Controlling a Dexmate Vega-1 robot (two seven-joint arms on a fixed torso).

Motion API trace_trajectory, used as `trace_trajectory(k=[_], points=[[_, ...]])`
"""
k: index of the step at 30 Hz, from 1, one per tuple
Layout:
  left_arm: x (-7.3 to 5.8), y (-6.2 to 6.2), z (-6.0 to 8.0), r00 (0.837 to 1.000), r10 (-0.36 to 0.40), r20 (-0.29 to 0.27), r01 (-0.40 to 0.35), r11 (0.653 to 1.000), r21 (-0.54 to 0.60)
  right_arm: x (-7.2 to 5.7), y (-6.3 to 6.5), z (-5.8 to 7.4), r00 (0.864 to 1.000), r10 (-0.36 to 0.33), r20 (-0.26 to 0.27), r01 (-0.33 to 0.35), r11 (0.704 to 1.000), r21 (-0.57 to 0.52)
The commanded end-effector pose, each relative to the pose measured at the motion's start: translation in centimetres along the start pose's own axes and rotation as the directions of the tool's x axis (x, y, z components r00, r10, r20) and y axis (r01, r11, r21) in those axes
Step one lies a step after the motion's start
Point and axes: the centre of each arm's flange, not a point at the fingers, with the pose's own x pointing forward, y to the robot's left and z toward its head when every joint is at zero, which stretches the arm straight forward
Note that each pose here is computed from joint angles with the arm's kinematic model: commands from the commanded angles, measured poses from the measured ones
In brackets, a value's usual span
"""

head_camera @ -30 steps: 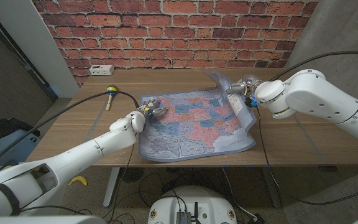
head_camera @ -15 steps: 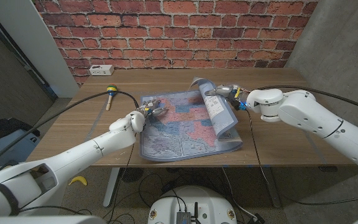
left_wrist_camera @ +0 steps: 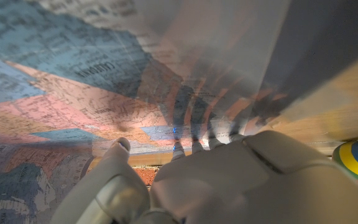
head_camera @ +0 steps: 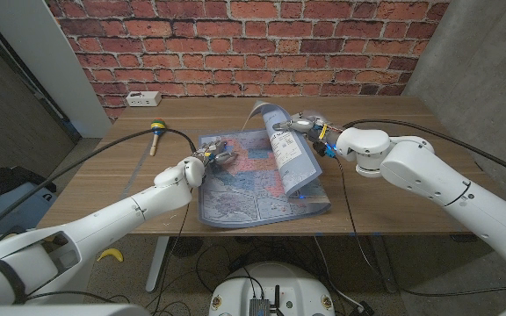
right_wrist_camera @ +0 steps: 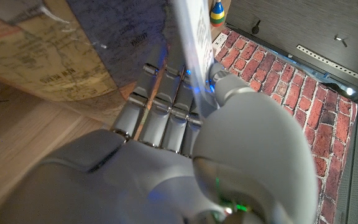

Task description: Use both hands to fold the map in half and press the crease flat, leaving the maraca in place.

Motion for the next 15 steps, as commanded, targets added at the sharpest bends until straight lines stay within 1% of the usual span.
trace_trajectory(k=[1, 5, 10, 15], points=[[0.0, 0.3, 0.0, 1.0, 0.012, 0.007, -0.012, 1.0, 0.003, 1.5, 2.5, 0.8, 0.995, 0.096, 0.018, -0.096, 0.995, 0.019], [0.0, 0.4, -0.1, 1.0, 0.014, 0.008, -0.014, 1.0, 0.001, 2.6, 3.3, 0.1, 0.99, 0.138, 0.014, -0.139, 0.986, 0.095], [-0.1, 0.4, -0.3, 1.0, 0.018, 0.007, -0.018, 1.0, -0.004, 4.0, 4.0, -0.5, 0.981, 0.193, -0.015, -0.19, 0.974, 0.126], [-0.1, 0.5, -0.4, 1.0, 0.022, 0.008, -0.022, 1.0, -0.01, 4.8, 4.3, -0.7, 0.978, 0.203, -0.039, -0.198, 0.974, 0.112]])
